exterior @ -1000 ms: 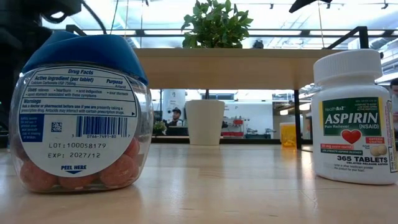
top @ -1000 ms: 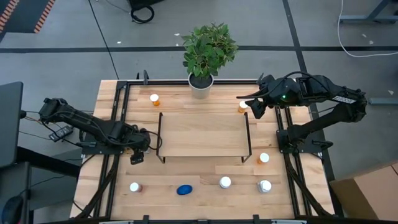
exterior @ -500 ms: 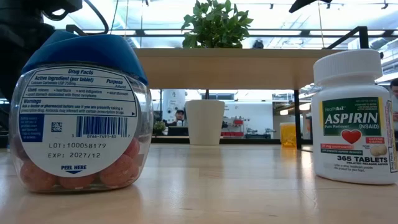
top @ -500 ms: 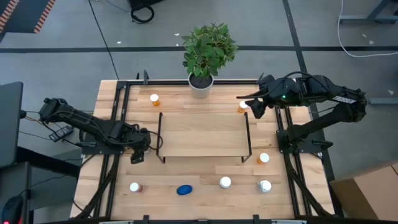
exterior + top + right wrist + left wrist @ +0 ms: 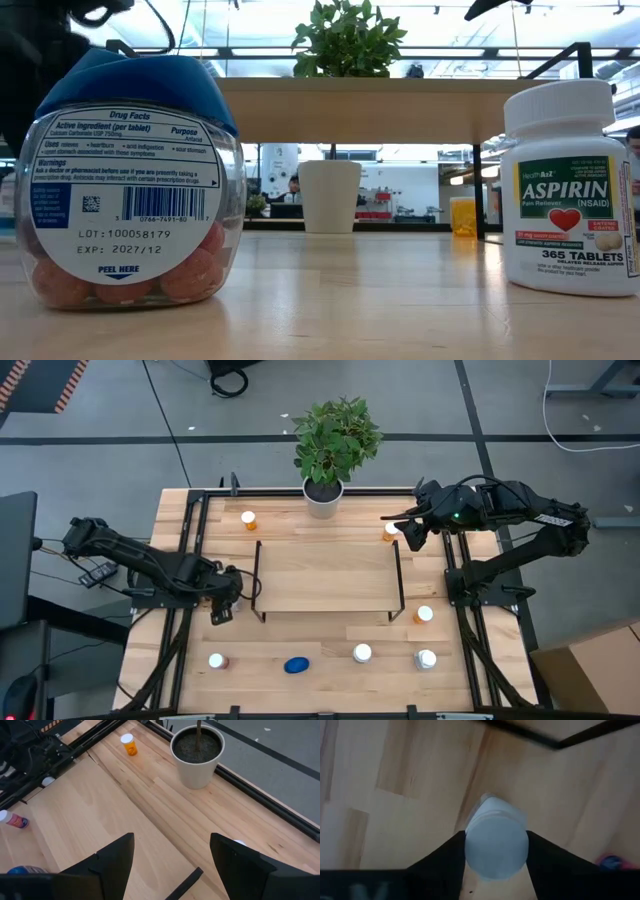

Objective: Pick and place medicine bottles onto shelf by color
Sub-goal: Put the top left white and blue pill bottle on the shelf

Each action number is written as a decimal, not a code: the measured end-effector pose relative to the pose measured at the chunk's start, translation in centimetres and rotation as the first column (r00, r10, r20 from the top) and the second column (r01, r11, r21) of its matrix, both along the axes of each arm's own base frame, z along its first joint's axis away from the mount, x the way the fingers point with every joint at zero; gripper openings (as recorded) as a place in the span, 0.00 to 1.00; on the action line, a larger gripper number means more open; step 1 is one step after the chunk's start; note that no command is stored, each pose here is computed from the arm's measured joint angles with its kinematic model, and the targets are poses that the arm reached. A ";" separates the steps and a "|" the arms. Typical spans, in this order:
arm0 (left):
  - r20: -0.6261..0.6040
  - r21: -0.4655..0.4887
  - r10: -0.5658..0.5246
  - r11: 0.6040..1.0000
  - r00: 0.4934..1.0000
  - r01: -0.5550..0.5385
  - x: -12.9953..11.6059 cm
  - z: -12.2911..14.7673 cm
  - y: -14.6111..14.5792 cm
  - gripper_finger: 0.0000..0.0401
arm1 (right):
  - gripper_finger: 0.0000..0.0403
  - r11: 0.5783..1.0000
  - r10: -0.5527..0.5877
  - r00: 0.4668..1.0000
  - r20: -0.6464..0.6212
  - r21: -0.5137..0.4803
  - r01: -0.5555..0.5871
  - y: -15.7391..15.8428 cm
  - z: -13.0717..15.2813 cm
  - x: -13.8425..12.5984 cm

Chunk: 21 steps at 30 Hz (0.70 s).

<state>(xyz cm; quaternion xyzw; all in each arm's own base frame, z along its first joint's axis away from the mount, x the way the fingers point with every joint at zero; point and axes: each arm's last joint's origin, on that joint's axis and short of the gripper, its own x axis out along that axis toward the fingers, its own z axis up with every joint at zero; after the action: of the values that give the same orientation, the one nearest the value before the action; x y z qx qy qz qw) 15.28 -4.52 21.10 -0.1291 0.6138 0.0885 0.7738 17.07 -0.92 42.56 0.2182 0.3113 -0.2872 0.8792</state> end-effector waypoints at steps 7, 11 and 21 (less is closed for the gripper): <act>0.043 -0.020 0.023 1.000 0.999 -0.022 0.4 5.1 -0.1 0.55 | 0.67 1.000 -0.006 1.000 0.000 -0.006 0.006 0.0 0.0 0.0; 0.042 -0.020 0.032 0.999 0.999 -0.031 -0.2 9.0 0.2 0.47 | 0.67 1.000 -0.007 1.000 0.000 -0.007 0.007 0.0 0.0 0.0; 0.154 -0.050 0.045 0.998 0.987 -0.038 -0.1 12.7 0.6 0.30 | 0.67 1.000 -0.005 1.000 -0.001 -0.009 0.005 0.0 0.0 0.0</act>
<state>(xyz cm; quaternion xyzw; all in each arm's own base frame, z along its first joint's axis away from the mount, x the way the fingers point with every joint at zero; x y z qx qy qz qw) 15.14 -3.97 33.82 -0.1664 0.5509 0.0797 0.8139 17.06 -0.95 42.57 0.2147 0.3099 -0.2907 0.8794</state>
